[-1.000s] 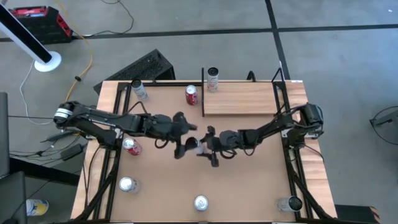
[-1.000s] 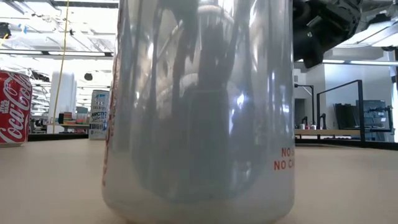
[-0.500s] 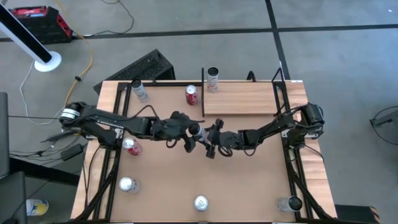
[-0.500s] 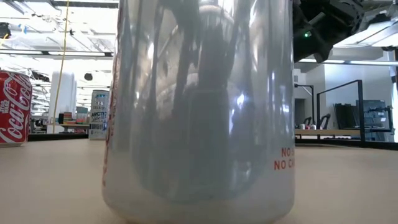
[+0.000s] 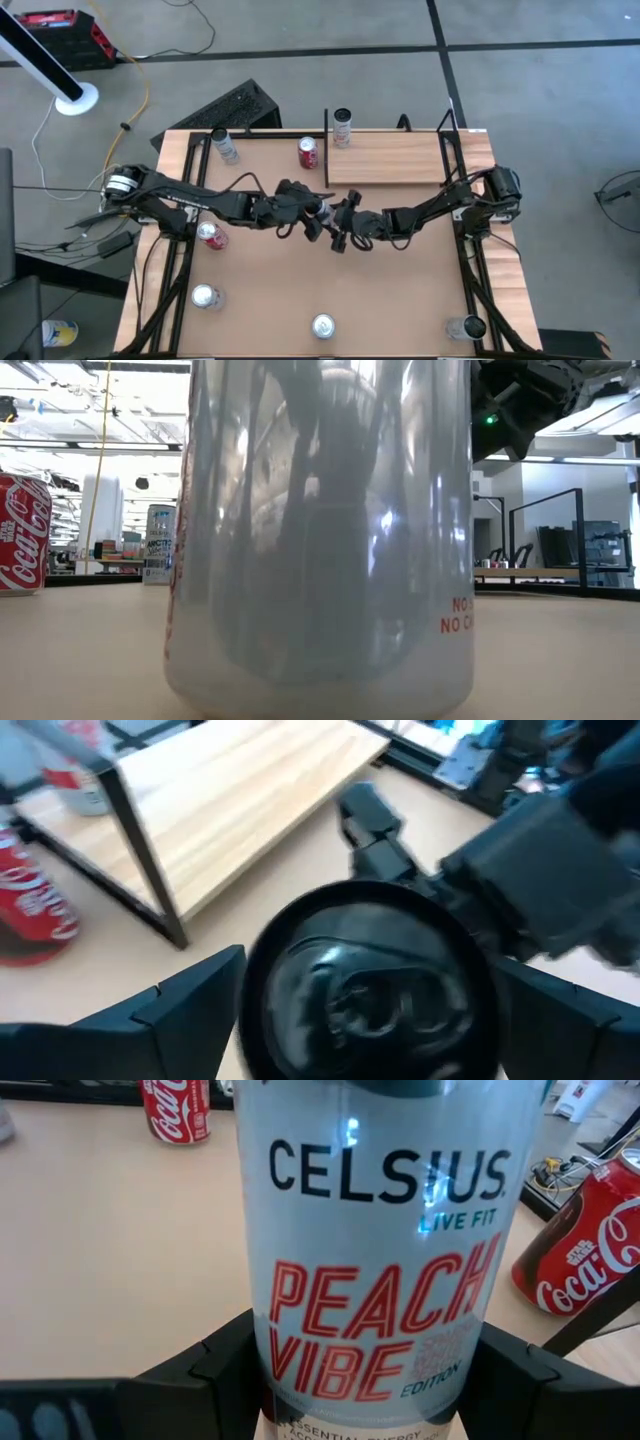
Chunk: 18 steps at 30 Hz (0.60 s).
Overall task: Place canned beverage on shelf
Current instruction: Put the white-pink soda can on the shelf align with the other white-pink soda can
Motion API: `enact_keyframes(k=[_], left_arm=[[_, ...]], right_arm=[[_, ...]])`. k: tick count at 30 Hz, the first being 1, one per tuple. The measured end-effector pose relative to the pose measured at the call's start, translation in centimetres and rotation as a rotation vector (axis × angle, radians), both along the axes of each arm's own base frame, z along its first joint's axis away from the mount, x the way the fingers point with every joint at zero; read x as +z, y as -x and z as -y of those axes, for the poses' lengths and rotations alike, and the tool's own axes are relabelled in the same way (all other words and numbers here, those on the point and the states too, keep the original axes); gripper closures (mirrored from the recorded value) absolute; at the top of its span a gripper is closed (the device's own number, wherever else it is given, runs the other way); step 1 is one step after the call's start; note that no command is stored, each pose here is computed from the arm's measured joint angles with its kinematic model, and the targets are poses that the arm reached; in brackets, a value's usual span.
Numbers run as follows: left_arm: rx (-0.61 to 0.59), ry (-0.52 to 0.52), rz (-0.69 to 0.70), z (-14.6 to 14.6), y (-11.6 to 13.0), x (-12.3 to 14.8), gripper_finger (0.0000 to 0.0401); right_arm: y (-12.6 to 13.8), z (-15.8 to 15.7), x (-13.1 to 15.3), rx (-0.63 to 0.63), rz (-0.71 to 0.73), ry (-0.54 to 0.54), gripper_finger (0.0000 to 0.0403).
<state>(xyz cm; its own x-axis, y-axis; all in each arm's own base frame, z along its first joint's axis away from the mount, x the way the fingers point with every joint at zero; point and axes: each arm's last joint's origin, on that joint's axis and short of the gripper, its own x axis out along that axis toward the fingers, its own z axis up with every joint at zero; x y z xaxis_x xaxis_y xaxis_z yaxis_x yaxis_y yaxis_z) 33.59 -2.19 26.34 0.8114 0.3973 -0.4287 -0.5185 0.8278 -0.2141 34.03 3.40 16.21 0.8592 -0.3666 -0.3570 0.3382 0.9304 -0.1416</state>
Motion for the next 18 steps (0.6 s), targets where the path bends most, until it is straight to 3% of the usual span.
enact_keyframes(k=[4, 9, 13, 18], left_arm=[[0.020, -0.013, 0.003, -0.06, 0.00, 0.03, 0.0092], [-0.009, -0.002, -0.001, 0.02, -0.02, 0.01, 0.0164], [-0.040, -0.002, -0.014, 0.05, -0.02, -0.05, 0.0166], [-0.085, -0.015, -0.050, 0.10, 0.19, -0.10, 0.0166]], right_arm=[[0.01, 0.00, -0.02, -0.001, -0.001, -0.002, 0.0129], [0.02, 0.01, -0.04, -0.003, -0.003, -0.003, 0.0129], [0.02, 0.01, -0.04, -0.005, -0.003, -0.002, 0.0123], [0.03, -0.04, -0.11, 0.016, -0.020, 0.006, 0.0056]])
